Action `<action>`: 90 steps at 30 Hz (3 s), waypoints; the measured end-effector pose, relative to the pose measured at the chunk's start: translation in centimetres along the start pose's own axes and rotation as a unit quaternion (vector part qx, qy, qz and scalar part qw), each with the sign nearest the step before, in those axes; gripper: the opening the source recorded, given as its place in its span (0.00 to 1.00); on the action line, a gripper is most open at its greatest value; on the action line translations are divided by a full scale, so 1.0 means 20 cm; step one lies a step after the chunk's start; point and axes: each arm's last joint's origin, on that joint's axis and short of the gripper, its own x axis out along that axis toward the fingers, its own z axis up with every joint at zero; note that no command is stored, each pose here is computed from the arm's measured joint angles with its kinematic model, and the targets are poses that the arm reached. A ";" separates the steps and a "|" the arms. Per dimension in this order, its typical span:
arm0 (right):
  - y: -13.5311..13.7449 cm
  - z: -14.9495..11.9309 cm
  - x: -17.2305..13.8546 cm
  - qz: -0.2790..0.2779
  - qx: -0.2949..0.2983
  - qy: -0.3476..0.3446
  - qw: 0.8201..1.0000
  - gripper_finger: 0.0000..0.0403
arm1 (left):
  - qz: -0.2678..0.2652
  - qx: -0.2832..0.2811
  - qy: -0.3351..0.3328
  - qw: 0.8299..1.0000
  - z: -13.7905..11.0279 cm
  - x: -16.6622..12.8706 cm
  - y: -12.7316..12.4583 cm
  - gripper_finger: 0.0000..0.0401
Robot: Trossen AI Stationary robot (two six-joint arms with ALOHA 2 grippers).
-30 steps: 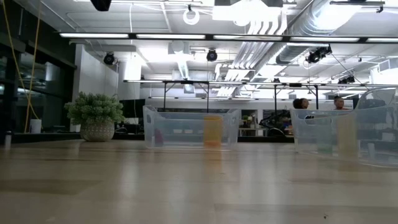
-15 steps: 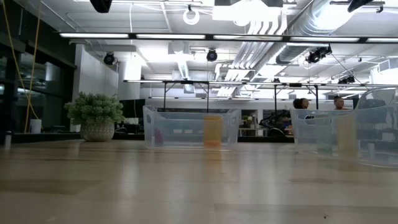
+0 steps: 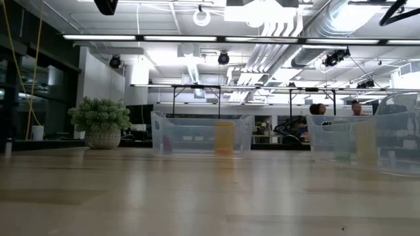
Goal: Pick and place medicine bottles into bin by pill shape (circle, oval)
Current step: Put the blue tablet bottle into the bottom transparent bin
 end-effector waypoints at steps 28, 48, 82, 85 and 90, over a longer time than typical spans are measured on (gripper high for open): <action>0.01 -0.01 0.00 0.009 0.038 0.018 0.999 0.56 | 0.005 0.004 -0.002 1.000 0.00 0.00 0.00 0.47; 0.07 -0.01 0.12 -0.017 0.048 0.012 0.999 0.56 | 0.005 0.017 -0.002 1.000 0.00 0.00 0.00 0.47; 0.17 -0.03 -0.47 0.188 -0.169 -0.046 0.966 0.27 | 0.007 0.025 -0.007 1.000 0.01 0.00 0.00 0.47; 0.21 0.04 -0.57 0.184 -0.190 -0.076 0.961 0.27 | 0.007 0.025 -0.007 1.000 0.01 0.00 0.00 0.47; 0.20 0.21 -0.64 0.082 -0.182 -0.124 0.972 0.27 | 0.007 0.025 -0.007 1.000 0.01 0.00 0.00 0.47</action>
